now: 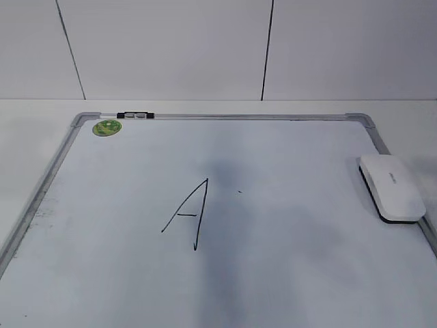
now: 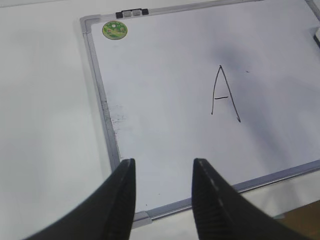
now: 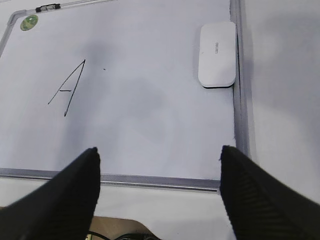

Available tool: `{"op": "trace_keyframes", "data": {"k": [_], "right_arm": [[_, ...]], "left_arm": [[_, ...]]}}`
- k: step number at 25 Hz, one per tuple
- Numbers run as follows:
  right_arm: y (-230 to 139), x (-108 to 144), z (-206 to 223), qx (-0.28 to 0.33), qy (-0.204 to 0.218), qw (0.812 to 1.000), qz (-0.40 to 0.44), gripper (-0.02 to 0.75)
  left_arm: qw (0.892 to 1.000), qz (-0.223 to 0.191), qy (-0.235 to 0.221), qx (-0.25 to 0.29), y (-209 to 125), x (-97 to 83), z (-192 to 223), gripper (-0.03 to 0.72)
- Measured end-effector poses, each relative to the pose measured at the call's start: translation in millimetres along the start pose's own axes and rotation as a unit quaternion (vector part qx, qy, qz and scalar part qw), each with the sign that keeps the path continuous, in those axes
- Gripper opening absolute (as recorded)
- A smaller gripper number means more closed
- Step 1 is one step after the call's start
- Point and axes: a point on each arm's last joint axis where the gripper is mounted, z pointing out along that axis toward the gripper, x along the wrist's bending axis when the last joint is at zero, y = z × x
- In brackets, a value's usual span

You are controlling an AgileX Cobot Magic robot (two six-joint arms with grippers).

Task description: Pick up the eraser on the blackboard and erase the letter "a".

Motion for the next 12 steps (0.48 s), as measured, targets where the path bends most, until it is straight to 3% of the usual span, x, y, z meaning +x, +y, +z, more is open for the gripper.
{"op": "trace_keyframes", "data": {"k": [6,12], "right_arm": [[-20.3,0.0,-20.4,-0.048,0.015,0.999,-0.018,0.593],[-38.8,-5.9,-31.9,-0.086,-0.005,0.996,-0.028,0.593]], "left_arm": [[0.999,0.005,-0.012,-0.035,-19.8,-4.9,-19.8,0.287],[1.000,-0.003,-0.025,-0.011,-58.1,-3.5,-5.5,0.287]]}}
